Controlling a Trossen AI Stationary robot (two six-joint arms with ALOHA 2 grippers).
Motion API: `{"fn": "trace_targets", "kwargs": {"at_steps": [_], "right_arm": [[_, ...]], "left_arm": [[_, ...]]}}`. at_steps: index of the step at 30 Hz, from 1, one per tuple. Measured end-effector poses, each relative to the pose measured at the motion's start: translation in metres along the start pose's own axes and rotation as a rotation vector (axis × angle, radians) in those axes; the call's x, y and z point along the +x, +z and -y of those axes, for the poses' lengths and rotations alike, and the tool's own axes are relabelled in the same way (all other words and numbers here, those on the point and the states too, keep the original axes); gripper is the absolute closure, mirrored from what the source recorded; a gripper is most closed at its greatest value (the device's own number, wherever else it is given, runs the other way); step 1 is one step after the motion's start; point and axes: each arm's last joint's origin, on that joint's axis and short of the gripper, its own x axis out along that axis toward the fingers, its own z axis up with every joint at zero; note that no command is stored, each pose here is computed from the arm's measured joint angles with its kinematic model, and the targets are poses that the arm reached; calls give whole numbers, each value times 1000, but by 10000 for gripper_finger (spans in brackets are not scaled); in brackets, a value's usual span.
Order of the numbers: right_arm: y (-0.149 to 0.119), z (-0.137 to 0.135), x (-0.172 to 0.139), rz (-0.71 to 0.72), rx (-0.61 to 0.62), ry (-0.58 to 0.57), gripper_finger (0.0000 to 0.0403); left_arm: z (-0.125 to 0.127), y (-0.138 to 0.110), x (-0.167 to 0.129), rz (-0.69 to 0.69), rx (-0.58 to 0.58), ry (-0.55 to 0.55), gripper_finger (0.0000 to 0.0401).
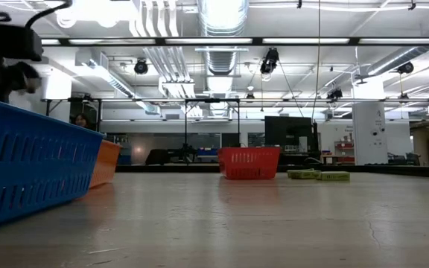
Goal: Pick and place Stapler, Stapler remover, tape
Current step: Put the green tape into the red bin
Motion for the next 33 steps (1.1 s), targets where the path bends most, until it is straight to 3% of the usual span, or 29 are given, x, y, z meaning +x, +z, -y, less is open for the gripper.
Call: {"fn": "trace_targets", "kwargs": {"at_steps": [7,11,21,27,33], "right_arm": [[-2,2,1,-5,3,-6,279],[-2,2,1,-6,3,-6,287],[-2,3,2,-5,5,-11,305],[-2,3,2,-5,5,-10,315],[-2,3,2,-5,5,-10,325]], "left_arm": [[-8,-17,25,-65,19,111,215],[-12,-24,34,-76,14,140,202],[-8,-22,41,6,122,96,204],[-11,-28,49,-16,131,91,208],[-8,-27,51,-12,109,45,269]]}}
